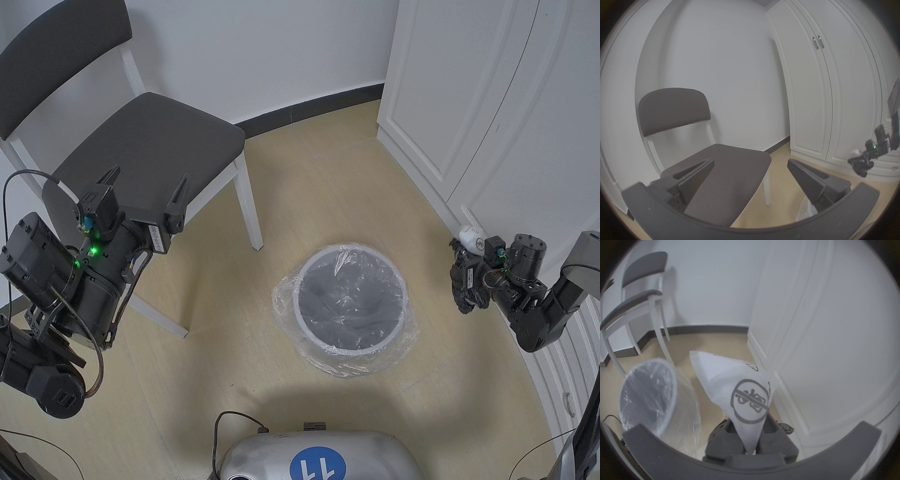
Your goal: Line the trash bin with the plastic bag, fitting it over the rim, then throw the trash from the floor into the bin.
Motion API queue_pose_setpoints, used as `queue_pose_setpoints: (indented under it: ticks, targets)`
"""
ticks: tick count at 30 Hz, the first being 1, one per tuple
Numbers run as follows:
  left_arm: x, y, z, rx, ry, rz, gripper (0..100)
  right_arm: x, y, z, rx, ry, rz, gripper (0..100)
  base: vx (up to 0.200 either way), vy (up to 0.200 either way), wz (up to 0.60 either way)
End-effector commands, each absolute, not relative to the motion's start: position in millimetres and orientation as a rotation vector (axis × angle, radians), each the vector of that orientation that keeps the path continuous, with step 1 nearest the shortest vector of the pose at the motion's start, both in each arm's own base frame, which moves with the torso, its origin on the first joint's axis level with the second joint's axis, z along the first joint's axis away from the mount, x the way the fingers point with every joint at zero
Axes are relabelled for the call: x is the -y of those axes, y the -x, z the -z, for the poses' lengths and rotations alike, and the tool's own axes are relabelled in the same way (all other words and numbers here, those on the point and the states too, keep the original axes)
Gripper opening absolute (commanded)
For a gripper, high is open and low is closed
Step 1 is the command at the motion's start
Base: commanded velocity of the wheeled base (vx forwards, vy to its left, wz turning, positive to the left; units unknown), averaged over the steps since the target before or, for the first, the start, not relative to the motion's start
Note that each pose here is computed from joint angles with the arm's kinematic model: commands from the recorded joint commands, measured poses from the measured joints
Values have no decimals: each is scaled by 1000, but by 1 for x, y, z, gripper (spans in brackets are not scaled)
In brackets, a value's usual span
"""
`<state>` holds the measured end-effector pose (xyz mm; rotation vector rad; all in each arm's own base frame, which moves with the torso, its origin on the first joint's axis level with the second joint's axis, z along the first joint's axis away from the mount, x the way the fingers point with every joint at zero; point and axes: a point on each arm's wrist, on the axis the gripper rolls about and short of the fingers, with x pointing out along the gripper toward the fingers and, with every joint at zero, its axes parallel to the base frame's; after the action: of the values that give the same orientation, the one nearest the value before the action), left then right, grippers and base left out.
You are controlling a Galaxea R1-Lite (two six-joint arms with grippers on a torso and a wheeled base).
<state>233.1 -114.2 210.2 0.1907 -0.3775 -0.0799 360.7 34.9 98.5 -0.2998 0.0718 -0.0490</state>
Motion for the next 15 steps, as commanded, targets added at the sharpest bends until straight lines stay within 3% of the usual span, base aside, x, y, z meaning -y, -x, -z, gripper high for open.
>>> queue_pose_setpoints:
  ticks: [1,10,15]
  targets:
    - [111,-227,-214,390,-194,77,100,-67,-317,-117,117,463,-22,0,0,0,0]
    - [110,-222,-217,404,-195,79,100,-141,-288,-119,161,328,-290,0,0,0,0]
    - [109,-219,-219,411,-191,79,100,-169,-284,-113,157,251,-365,0,0,0,0]
